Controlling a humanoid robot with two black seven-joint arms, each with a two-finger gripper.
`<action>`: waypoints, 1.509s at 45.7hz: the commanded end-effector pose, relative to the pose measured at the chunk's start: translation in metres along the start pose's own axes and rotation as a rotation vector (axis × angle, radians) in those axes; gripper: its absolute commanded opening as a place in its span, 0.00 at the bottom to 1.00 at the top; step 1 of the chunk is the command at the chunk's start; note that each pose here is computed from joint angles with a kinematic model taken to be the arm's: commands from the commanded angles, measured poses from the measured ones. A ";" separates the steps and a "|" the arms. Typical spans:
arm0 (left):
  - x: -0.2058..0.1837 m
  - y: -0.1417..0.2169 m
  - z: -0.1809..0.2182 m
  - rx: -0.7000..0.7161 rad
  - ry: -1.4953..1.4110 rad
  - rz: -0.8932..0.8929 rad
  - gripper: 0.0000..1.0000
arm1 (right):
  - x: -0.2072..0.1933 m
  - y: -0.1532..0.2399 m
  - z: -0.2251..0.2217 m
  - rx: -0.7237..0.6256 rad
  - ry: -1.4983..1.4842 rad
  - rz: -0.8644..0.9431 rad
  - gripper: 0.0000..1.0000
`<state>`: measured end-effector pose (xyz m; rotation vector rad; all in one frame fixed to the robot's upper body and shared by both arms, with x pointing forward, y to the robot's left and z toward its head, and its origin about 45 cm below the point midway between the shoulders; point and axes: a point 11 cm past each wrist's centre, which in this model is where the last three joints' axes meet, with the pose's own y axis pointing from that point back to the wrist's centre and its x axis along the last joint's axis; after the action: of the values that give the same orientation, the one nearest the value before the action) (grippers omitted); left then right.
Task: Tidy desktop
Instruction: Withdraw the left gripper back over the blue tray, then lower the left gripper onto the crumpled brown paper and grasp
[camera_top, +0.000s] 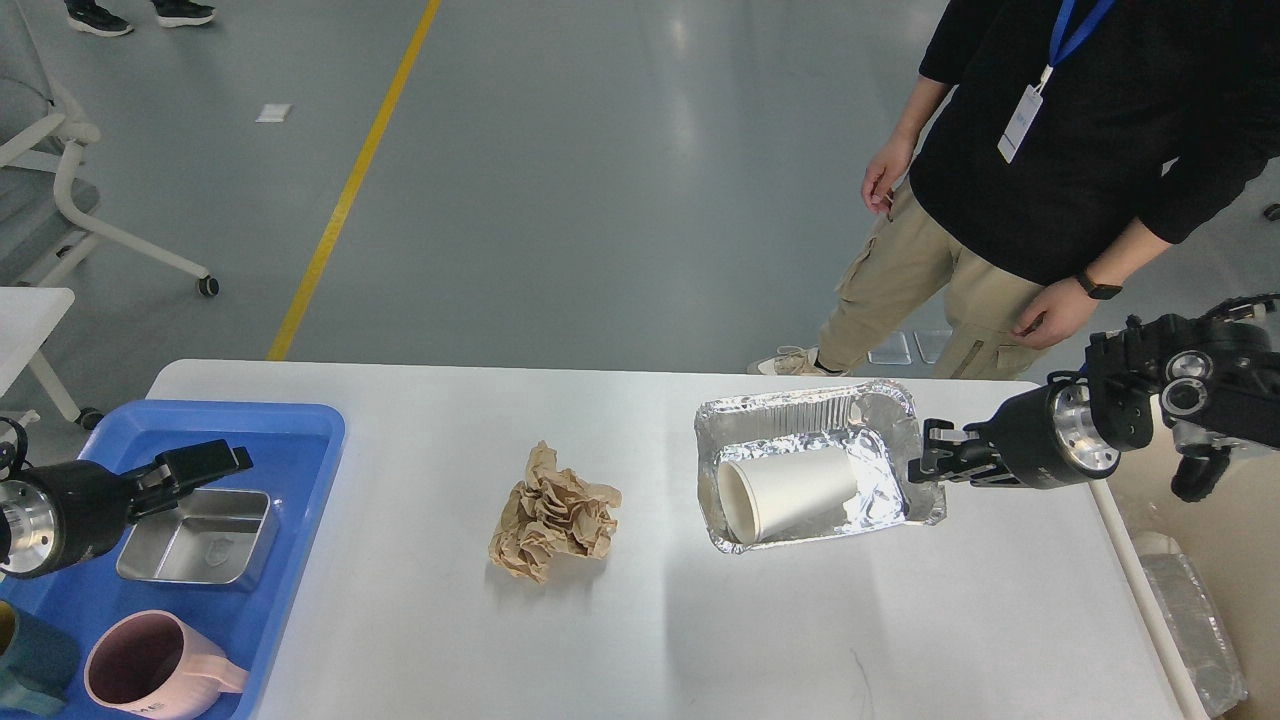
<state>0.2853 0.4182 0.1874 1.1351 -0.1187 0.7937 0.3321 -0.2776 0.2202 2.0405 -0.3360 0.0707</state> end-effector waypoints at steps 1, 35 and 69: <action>0.009 0.011 -0.002 0.002 0.006 0.022 0.97 | 0.000 0.000 0.000 0.002 0.000 0.000 0.00; 0.041 0.015 0.045 -0.114 -0.571 -0.026 0.97 | 0.003 0.000 -0.006 0.017 0.002 0.014 0.00; -0.054 -0.127 0.218 -0.271 -1.268 -0.340 0.97 | 0.005 0.001 -0.012 0.031 0.009 0.020 0.00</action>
<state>0.3923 0.2162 0.1828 1.2241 -1.0047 -0.2633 0.3371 -0.2693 0.2255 2.0637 -0.3477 0.0938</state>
